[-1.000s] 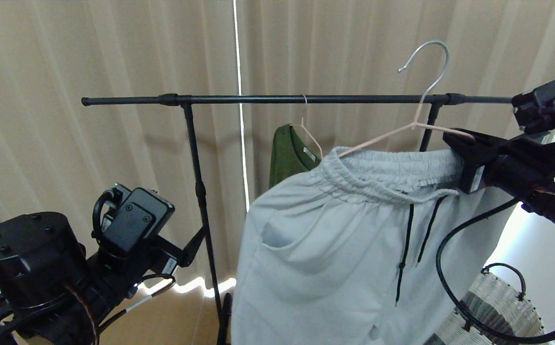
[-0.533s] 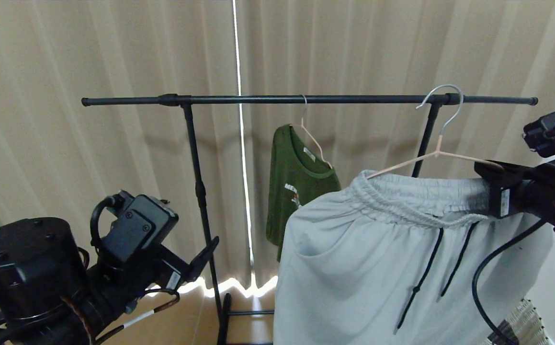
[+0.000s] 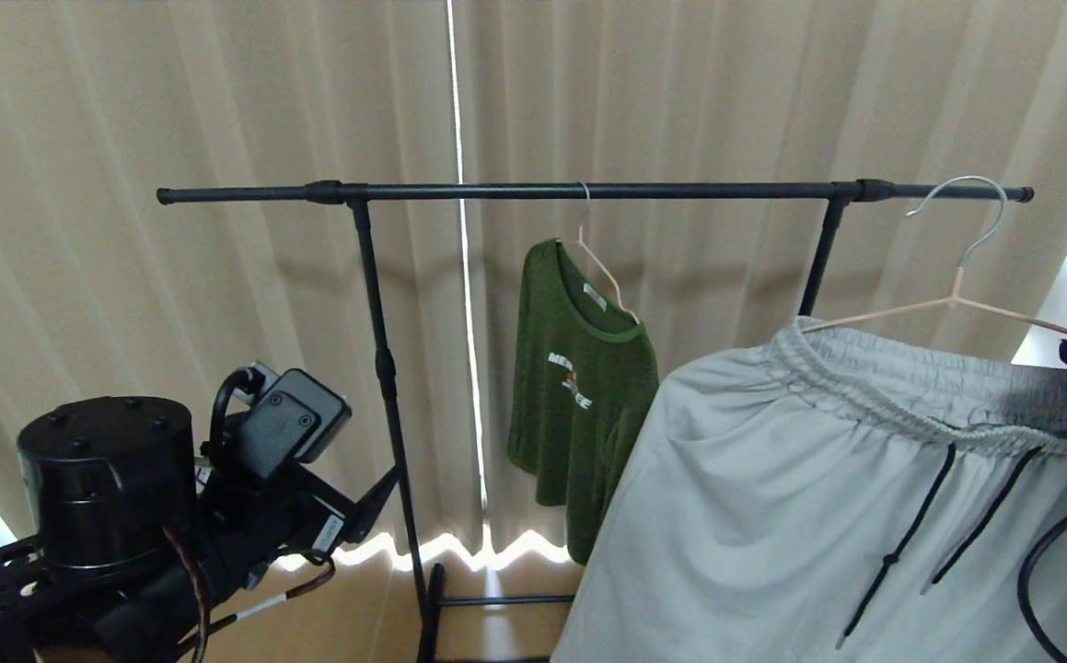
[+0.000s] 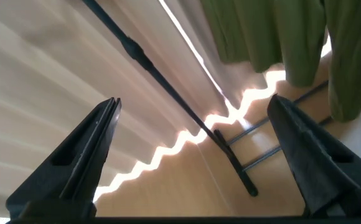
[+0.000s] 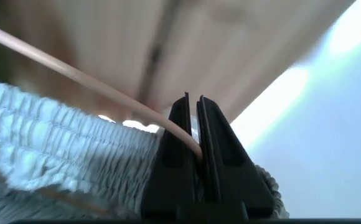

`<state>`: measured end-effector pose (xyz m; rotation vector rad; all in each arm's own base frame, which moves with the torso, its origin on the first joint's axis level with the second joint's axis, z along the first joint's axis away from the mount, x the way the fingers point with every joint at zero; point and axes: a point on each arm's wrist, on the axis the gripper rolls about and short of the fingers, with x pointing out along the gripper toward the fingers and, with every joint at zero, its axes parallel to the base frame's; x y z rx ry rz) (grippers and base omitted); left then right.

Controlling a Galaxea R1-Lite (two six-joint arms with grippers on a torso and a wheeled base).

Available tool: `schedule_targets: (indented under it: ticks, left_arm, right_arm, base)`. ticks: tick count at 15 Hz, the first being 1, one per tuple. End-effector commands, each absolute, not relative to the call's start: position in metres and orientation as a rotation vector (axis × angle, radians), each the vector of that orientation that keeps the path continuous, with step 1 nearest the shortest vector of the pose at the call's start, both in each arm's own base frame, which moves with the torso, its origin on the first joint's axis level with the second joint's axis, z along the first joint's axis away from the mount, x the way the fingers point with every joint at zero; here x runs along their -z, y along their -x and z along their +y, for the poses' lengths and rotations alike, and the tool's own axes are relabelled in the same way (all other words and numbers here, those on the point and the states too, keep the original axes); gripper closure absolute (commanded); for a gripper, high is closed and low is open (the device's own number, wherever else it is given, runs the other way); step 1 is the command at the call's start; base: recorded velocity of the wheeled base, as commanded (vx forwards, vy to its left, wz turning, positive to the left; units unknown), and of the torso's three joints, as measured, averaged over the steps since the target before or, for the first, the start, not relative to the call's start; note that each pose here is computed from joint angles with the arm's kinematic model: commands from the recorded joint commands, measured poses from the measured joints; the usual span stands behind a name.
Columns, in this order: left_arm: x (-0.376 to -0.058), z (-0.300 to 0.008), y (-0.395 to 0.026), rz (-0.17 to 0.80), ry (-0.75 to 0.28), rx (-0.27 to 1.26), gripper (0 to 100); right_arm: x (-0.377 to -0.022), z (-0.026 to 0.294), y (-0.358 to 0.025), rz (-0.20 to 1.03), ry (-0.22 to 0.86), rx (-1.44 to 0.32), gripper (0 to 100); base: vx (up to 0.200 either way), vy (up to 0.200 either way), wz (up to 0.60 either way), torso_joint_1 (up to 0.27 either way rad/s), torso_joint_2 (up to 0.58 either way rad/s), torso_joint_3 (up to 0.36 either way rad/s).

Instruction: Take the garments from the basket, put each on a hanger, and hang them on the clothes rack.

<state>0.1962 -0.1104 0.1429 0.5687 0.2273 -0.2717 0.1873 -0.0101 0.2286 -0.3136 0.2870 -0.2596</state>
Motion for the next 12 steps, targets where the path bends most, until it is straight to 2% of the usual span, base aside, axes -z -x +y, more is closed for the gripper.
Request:
schedule_targets:
  ticks: [1, 3, 11, 12]
  left_arm:
    - [-0.139, -0.109, -0.195, 0.224, -0.594, 0.273, 0]
    - [-0.136, -0.108, -0.192, 0.209, -0.619, 0.274, 0]
    - [-0.14, -0.109, -0.195, 0.169, -0.598, 0.263, 0]
    - [-0.141, -0.109, -0.195, 0.168, -0.598, 0.262, 0]
  right_arm:
    - [-0.232, -0.02, -0.186, 0.293, 0.359, 0.327, 100]
    - [-0.233, -0.031, -0.186, 0.313, 0.399, 0.381, 100]
    - [-0.238, -0.036, -0.194, 0.31, 0.398, 0.447, 100]
    - [-0.238, -0.036, -0.195, 0.31, 0.398, 0.447, 100]
  base:
    - [0.0, 0.0, 0.0, 0.0, 0.0, 0.0]
    - [0.0, 0.0, 0.0, 0.0, 0.0, 0.0]
    - [0.0, 0.0, 0.0, 0.0, 0.0, 0.0]
    - [0.2, 0.0, 0.0, 0.012, 0.0, 0.002]
